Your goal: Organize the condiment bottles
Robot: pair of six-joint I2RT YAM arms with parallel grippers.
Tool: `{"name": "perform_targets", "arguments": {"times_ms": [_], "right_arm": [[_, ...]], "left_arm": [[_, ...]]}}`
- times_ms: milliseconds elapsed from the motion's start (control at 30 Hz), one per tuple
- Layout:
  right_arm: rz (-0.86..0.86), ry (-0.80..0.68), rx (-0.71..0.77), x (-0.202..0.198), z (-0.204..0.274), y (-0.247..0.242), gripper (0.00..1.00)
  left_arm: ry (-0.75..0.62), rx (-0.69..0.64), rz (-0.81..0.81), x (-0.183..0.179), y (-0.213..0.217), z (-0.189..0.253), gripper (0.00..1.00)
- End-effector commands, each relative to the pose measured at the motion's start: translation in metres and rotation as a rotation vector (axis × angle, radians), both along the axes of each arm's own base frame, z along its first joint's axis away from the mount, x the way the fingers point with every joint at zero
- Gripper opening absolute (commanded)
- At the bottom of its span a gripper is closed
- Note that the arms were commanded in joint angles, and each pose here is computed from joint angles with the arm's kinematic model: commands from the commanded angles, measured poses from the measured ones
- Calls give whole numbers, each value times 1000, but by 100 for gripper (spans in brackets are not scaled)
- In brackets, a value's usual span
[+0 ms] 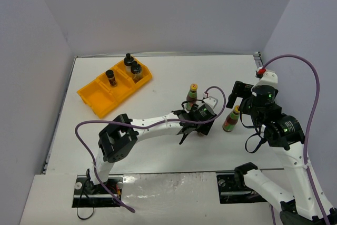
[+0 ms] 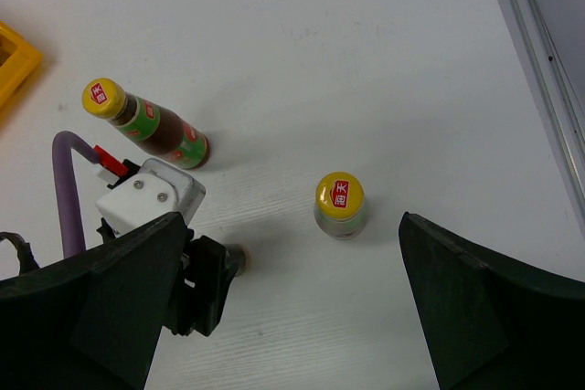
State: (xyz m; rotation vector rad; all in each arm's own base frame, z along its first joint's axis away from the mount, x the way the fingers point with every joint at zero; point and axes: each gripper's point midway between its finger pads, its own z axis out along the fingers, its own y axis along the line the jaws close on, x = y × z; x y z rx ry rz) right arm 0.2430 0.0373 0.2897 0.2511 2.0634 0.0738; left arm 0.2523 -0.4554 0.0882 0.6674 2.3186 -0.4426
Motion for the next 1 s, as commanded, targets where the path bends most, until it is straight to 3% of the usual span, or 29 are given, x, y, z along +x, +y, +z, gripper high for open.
{"name": "perform_targets", "arguments": {"times_ms": [0, 167, 233, 467, 667, 800, 967], "right_arm": [[-18, -75, -5, 6, 24, -4, 100], [-18, -72, -10, 5, 23, -4, 100], [-18, -70, -12, 5, 22, -5, 100], [-23, -73, -19, 6, 25, -6, 100], [-21, -57, -27, 9, 21, -5, 100], [-18, -52, -32, 10, 20, -5, 100], [-13, -61, -24, 12, 26, -3, 100]], "left_arm": [[-49, -110, -14, 6, -18, 38, 46], [-47, -101, -22, 4, -17, 36, 9], [-46, -99, -22, 4, -16, 36, 1], [-89, -114, 7, -6, 8, 62, 0], [-153, -162, 63, -11, 53, 112, 0], [-196, -153, 86, -3, 80, 147, 0], [-233, -138, 186, 43, 142, 187, 0]]}}
